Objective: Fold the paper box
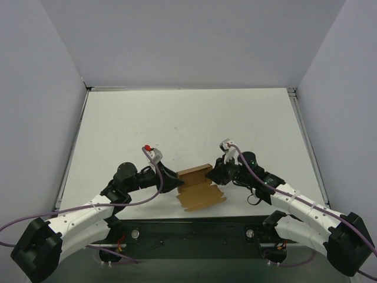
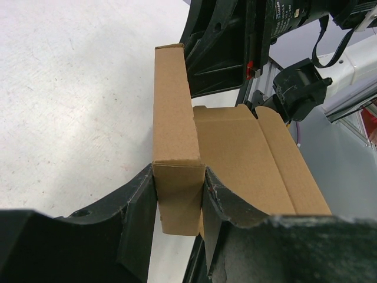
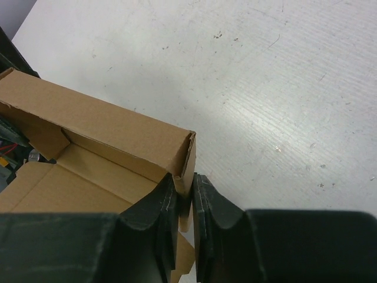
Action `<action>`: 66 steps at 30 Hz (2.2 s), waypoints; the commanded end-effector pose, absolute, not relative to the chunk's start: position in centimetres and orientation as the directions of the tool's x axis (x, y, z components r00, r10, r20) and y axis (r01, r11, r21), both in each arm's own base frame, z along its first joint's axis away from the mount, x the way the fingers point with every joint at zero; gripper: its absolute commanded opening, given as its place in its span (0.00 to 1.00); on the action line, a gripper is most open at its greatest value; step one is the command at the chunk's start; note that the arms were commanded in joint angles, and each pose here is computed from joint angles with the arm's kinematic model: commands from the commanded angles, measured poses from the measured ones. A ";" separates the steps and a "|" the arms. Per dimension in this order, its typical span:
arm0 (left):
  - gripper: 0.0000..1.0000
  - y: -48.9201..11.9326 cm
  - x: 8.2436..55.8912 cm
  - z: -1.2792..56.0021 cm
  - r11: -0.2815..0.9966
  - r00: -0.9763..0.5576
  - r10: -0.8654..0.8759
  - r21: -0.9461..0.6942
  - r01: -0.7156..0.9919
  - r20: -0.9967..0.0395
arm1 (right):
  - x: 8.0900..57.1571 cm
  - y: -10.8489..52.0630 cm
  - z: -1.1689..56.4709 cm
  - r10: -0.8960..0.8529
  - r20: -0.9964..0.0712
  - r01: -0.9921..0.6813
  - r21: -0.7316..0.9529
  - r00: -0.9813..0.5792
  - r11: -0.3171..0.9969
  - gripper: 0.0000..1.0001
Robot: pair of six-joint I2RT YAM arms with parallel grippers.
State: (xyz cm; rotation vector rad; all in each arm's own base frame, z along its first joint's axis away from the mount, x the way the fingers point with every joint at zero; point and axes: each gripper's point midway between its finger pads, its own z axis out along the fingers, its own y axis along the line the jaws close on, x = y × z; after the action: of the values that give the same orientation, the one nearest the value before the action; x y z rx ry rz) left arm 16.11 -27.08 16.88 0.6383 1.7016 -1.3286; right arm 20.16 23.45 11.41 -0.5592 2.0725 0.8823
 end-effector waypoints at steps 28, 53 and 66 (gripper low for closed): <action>0.25 -27.0 18.4 19.3 0.432 -0.389 -0.110 -0.396 0.810 -0.915 | 24.9 15.8 8.0 -0.140 -0.768 -0.262 0.038 -0.625 0.964 0.00; 0.24 -27.6 18.7 19.3 0.426 -0.391 -0.104 -0.396 0.814 -0.915 | 25.3 13.5 6.1 -0.155 -0.727 -0.136 -0.086 -0.669 0.987 0.00; 0.25 -25.8 22.0 15.5 0.642 -0.507 -0.092 -0.440 0.627 -0.857 | 23.6 17.3 8.5 -0.110 -0.749 -0.297 0.119 -0.653 0.947 0.32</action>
State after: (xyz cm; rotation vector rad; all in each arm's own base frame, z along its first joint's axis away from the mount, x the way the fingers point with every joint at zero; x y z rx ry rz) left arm 20.14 -26.71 15.00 0.5106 1.8815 -1.0396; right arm 23.76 22.16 9.62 -0.3375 2.2327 0.5013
